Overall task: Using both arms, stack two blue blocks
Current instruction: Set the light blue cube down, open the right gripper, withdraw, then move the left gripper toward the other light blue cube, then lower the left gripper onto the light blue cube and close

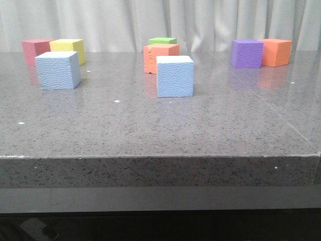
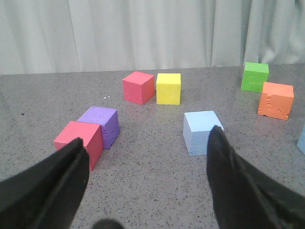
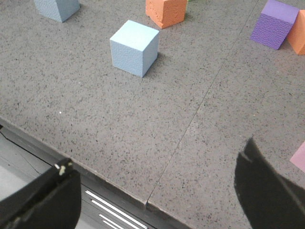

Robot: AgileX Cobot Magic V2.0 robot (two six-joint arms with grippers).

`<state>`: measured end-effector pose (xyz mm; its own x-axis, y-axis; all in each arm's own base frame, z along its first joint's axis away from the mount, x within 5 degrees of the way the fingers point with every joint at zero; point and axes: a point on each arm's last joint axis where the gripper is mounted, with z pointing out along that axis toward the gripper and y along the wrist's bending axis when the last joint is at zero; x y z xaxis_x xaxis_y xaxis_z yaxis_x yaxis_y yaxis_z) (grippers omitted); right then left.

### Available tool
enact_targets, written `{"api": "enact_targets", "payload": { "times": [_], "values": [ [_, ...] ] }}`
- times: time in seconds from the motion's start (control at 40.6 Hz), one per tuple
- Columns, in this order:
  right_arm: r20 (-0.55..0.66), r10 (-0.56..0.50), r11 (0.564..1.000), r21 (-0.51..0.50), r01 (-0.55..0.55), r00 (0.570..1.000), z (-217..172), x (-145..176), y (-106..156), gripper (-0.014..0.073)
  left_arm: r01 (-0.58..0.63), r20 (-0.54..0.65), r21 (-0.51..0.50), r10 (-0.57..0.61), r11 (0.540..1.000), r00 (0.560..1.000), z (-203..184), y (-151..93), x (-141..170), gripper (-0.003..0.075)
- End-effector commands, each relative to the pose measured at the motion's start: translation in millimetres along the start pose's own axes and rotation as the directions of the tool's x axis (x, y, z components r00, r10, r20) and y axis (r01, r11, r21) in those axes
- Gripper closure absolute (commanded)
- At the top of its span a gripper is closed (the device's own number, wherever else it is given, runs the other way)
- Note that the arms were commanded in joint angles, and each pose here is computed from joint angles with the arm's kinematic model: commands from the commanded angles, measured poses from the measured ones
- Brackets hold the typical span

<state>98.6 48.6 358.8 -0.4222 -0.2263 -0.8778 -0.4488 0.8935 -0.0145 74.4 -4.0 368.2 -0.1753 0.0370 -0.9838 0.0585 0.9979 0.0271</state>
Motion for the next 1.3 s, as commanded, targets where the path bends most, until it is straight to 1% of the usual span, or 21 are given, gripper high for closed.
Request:
{"api": "enact_targets", "payload": {
  "times": [0.0, 0.123, 0.246, 0.295, 0.369, 0.468, 0.591, 0.714, 0.788, 0.837, 0.984, 1.009, 1.083, 1.206, 1.28],
  "values": [
    [0.104, -0.015, 1.000, 0.010, 0.015, 0.994, -6, -10, -1, -0.0061, 0.013, 0.109, 0.000, -0.013, 1.000, 0.994, -1, 0, -16, 0.0210],
    [0.071, -0.015, 1.000, 0.009, 0.015, 0.997, -5, -6, -1, -0.0061, 0.013, 0.151, -0.001, -0.012, 1.000, 0.988, -1, 0, -20, 0.0210],
    [0.068, -0.015, 1.000, 0.008, 0.015, 0.998, -5, -6, -1, -0.0061, 0.025, 0.208, 0.005, -0.026, 1.000, 0.978, 0, 0, -27, 0.0210],
    [0.068, -0.015, 1.000, 0.008, 0.015, 0.998, -5, -6, -1, -0.0061, 0.051, 0.216, 0.020, -0.054, 0.999, 0.975, 1, 0, -32, 0.0210],
    [0.068, -0.015, 1.000, 0.008, 0.015, 0.998, -5, -6, -1, -0.0061, 0.061, 0.187, 0.041, -0.068, 0.997, 0.980, 7, -2, -40, 0.0210],
    [0.068, -0.015, 1.000, 0.008, 0.015, 0.998, -5, -6, -1, -0.0061, 0.026, 0.119, 0.072, -0.035, 0.997, 0.992, 21, -6, -51, 0.0210],
    [0.068, -0.015, 1.000, 0.008, 0.015, 0.998, -5, -6, -1, -0.0061, -0.052, 0.030, 0.155, 0.048, 0.986, 0.998, 45, -18, -64, 0.0197],
    [0.068, -0.015, 1.000, 0.008, 0.015, 0.998, -5, -6, -1, -0.0061, -0.119, -0.057, 0.202, 0.133, 0.972, 0.990, 76, -30, -75, 0.0140],
    [0.068, -0.015, 1.000, 0.008, 0.015, 0.998, -5, -6, -1, -0.0061, -0.127, -0.117, 0.228, 0.156, 0.965, 0.981, 99, -39, -80, 0.0109],
    [0.068, -0.015, 1.000, 0.008, 0.015, 0.998, -5, -6, -1, -0.0061, -0.127, -0.156, 0.239, 0.167, 0.963, 0.974, 116, -44, -82, 0.0107],
    [0.068, -0.015, 1.000, 0.008, 0.015, 0.998, -5, -6, -1, -0.0061, -0.115, -0.296, 0.255, 0.191, 0.960, 0.936, 174, -58, -82, 0.0107],
    [0.068, -0.015, 1.000, 0.008, 0.015, 0.998, -5, -6, -1, -0.0061, -0.115, -0.300, 0.255, 0.192, 0.960, 0.935, 179, -59, -84, 0.0107],
    [0.068, -0.015, 1.000, 0.008, 0.015, 0.998, -5, -6, -1, -0.0061, -0.107, -0.363, 0.260, 0.200, 0.960, 0.910, 208, -65, -82, 0.0108],
    [0.068, -0.015, 1.000, 0.008, 0.015, 0.998, -5, -6, -1, -0.0061, -0.105, -0.465, 0.268, 0.224, 0.958, 0.856, 252, -75, -75, 0.0111],
    [0.068, -0.015, 1.000, 0.008, 0.015, 0.998, -5, -6, -1, -0.0061, -0.076, -0.548, 0.229, 0.193, 0.970, 0.814, 276, -78, -67, 0.0111]
  ]
}}
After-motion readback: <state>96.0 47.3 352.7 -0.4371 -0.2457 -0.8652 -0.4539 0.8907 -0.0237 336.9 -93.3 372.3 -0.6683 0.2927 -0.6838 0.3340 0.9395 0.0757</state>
